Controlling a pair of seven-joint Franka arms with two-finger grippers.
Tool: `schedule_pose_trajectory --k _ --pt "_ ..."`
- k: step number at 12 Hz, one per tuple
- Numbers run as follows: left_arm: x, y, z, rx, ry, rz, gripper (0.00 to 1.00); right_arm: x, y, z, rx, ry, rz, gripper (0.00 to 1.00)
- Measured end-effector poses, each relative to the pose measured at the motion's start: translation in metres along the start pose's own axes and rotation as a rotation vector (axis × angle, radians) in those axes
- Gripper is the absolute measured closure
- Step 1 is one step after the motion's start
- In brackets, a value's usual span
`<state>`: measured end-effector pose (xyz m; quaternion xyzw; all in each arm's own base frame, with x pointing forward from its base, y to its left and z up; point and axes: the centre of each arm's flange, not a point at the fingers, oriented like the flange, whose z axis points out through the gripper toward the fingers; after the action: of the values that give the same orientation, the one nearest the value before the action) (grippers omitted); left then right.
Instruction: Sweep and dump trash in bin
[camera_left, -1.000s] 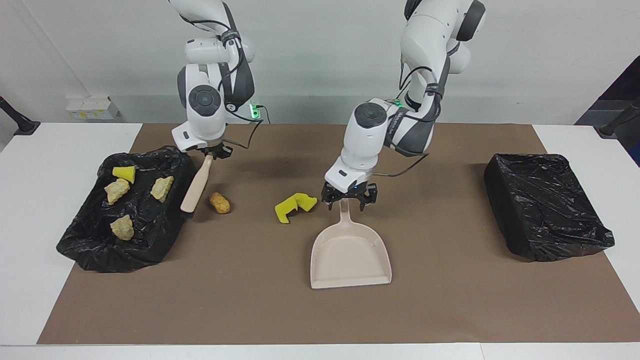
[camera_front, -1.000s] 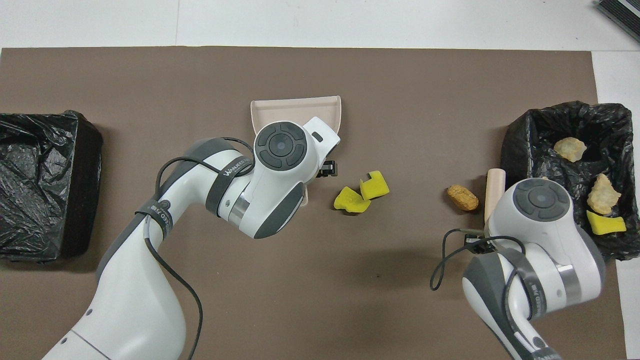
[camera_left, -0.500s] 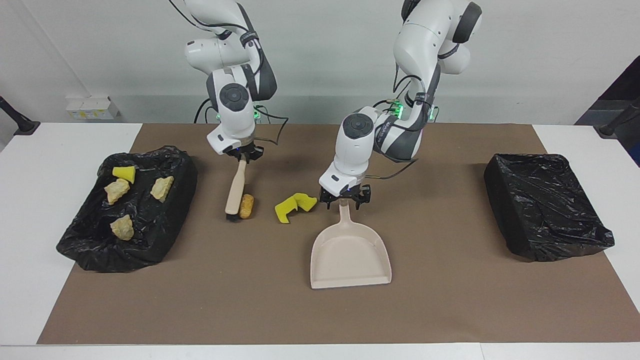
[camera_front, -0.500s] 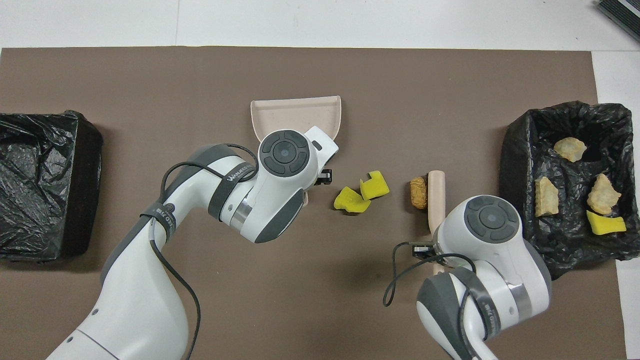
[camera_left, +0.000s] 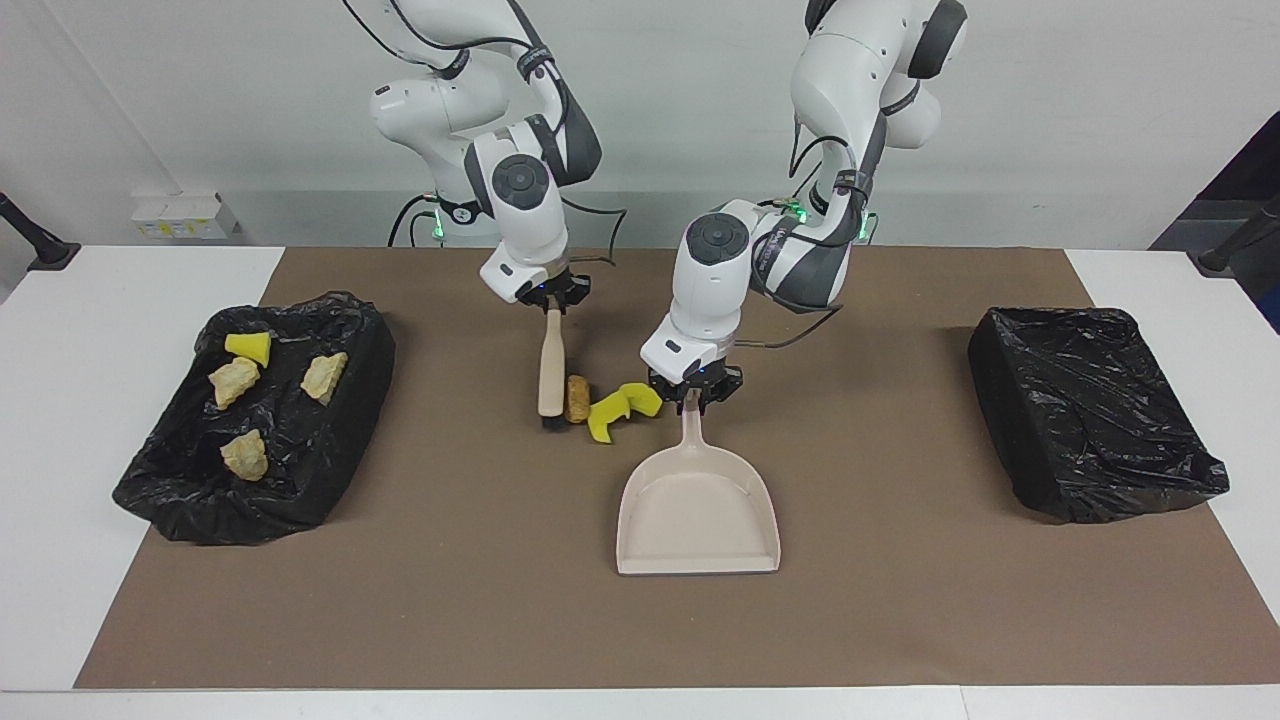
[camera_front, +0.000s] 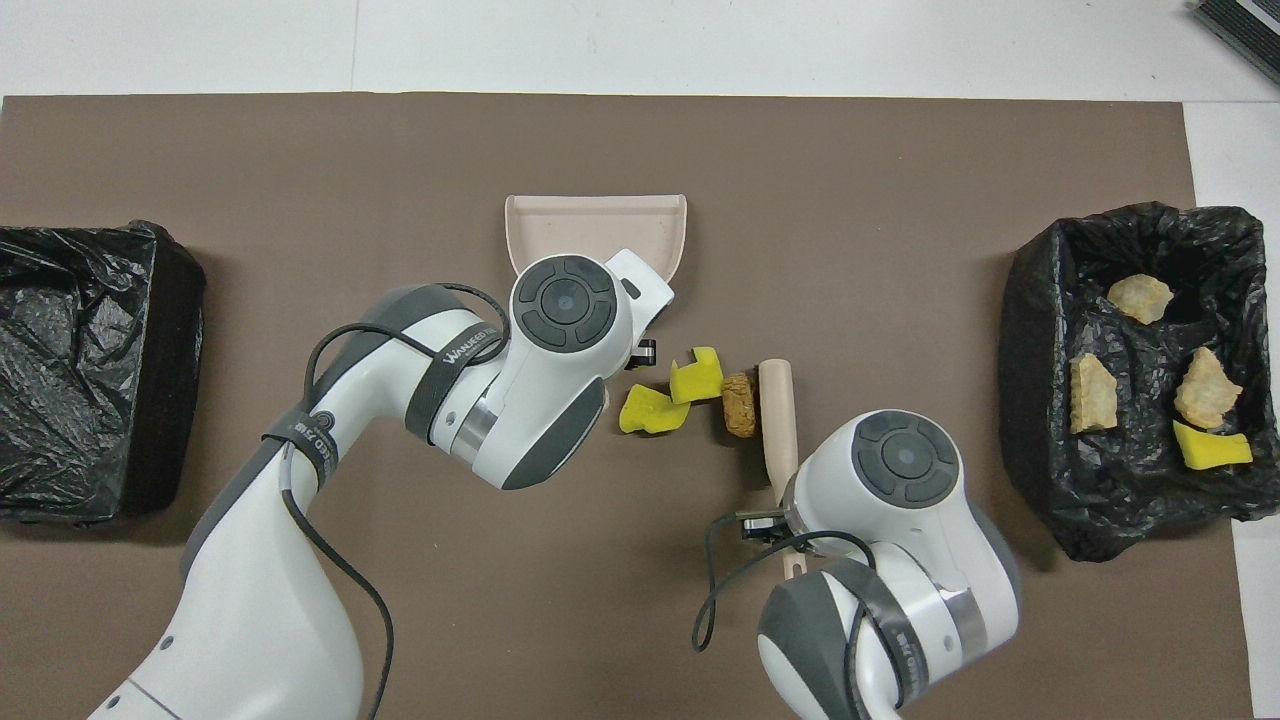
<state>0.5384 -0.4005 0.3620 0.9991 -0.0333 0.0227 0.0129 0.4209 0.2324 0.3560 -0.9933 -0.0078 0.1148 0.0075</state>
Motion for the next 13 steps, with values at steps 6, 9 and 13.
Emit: schedule_pose_trajectory --k 6,9,13 --pt "0.026 -0.068 -0.066 0.062 0.048 0.258 0.69 0.014 -0.003 -0.039 0.006 -0.009 0.006 0.74" --pt "0.025 -0.127 -0.109 0.108 -0.024 0.477 0.69 0.015 -0.001 -0.049 0.005 -0.018 0.011 0.74" --pt "-0.011 -0.191 -0.133 0.126 -0.087 0.810 0.69 -0.005 0.002 -0.029 -0.023 -0.065 -0.019 0.74"
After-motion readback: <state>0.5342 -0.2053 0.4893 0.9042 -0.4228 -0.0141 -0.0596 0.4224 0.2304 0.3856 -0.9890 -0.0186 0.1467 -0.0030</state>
